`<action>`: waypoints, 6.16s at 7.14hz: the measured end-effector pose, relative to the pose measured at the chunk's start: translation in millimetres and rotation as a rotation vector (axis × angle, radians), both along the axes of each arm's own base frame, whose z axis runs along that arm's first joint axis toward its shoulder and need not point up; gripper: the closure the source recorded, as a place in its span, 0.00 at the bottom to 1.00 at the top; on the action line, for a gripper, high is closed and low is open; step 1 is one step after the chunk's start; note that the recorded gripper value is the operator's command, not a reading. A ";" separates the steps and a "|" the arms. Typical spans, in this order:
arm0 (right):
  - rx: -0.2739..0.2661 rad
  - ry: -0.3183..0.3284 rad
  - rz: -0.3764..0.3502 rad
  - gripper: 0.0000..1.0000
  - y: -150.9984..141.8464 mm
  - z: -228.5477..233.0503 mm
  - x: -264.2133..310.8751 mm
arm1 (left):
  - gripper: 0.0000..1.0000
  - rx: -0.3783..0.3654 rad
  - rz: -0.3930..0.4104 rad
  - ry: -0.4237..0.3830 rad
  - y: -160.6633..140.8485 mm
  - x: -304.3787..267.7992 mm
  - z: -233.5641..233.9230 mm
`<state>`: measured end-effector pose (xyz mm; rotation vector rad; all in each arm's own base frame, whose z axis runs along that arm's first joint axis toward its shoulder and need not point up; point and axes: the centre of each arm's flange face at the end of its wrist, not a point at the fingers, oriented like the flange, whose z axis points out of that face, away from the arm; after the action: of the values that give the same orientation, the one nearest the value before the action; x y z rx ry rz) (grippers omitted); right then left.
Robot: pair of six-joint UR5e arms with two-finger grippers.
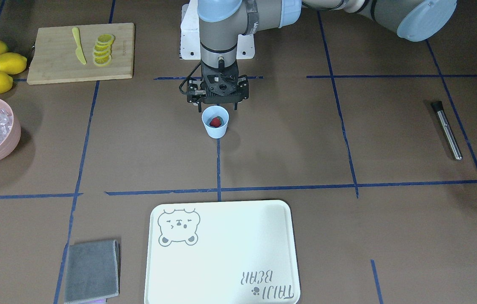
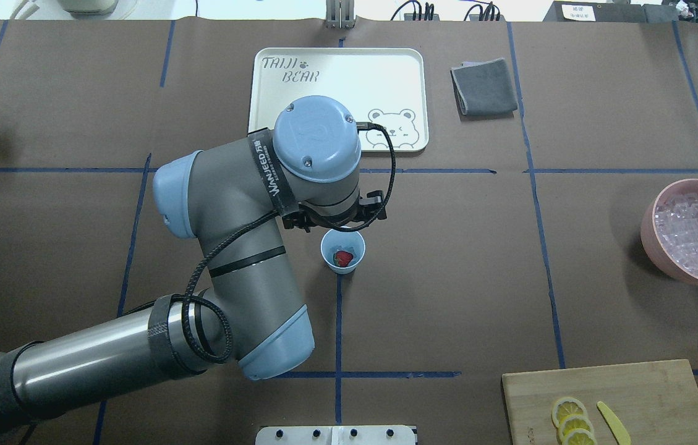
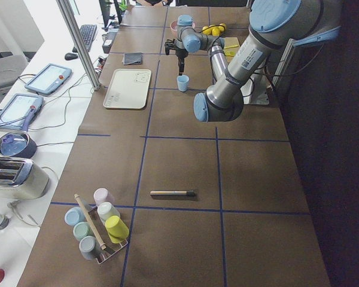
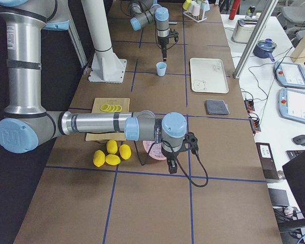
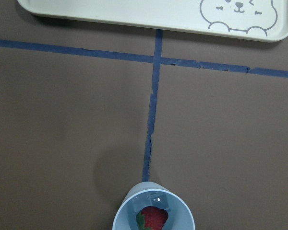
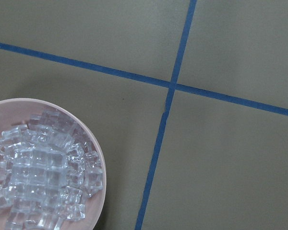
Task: Mash ice and strawberries in cup
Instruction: 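Withdraw the left arm away from the cup toward the table edge, then grasp the metal pestle beside the table with the left gripper, then carry the metal pestle with the left gripper over the light-blue cup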
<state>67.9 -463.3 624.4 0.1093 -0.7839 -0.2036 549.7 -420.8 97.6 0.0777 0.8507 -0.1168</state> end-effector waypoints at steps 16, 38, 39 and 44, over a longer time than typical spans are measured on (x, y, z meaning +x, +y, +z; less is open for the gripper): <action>-0.048 0.060 0.039 0.01 15.0 17.5 13.4 | 0.00 0.069 0.045 -0.024 -44.6 -500.1 575.3; -0.061 0.055 0.041 0.00 26.4 22.4 13.4 | 1.00 0.808 0.242 0.119 -115.9 -339.2 338.8; -0.062 0.054 0.041 0.00 27.3 23.1 13.3 | 1.00 0.918 0.266 0.188 -112.7 -309.1 298.2; -0.065 0.052 0.040 0.00 28.6 24.1 13.1 | 1.00 1.449 0.264 0.536 -63.2 -218.1 182.7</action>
<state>80.9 -434.7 648.5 0.0586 -0.7348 -0.1422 331.5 -484.0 280.4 1.3321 1.3220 0.7839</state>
